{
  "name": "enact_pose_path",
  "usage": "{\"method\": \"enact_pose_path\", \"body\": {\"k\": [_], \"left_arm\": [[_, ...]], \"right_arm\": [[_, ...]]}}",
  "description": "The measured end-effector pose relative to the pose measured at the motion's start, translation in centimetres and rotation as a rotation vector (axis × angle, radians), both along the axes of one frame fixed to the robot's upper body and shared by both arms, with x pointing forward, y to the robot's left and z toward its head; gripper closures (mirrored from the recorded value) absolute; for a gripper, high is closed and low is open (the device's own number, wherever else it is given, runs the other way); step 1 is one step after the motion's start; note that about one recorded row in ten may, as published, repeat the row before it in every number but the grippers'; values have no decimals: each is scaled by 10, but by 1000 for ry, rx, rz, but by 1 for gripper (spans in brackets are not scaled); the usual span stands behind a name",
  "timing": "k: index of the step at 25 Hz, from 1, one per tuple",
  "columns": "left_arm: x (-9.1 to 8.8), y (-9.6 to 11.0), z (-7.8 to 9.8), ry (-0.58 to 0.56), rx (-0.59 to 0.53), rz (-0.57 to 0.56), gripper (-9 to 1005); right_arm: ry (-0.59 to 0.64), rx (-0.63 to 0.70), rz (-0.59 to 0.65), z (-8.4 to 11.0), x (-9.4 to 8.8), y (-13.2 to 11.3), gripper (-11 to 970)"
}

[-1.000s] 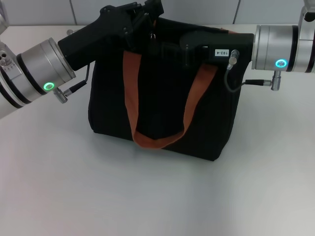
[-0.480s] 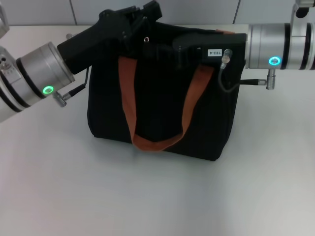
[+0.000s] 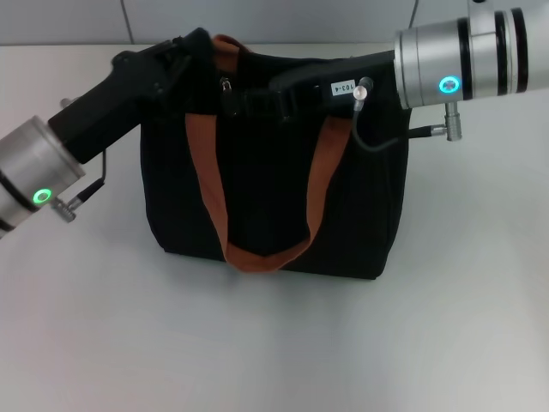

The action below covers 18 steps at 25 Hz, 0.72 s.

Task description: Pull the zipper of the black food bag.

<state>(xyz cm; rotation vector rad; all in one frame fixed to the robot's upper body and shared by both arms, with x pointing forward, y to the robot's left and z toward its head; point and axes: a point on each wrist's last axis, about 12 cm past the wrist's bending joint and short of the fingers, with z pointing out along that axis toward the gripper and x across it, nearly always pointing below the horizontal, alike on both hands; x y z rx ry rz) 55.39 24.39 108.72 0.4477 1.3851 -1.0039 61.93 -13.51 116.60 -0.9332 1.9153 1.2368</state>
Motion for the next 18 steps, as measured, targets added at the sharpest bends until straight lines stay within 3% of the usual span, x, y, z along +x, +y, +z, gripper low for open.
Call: {"method": "enact_pose_path", "body": {"k": [11, 18], "left_arm": [[-17, 14, -13, 6, 7, 58, 899], [-23, 16, -19, 10, 9, 83, 898]], "right_arm": [[95, -138, -4, 18, 13, 21, 961], [112, -196, -50, 19, 20, 24, 961]]}}
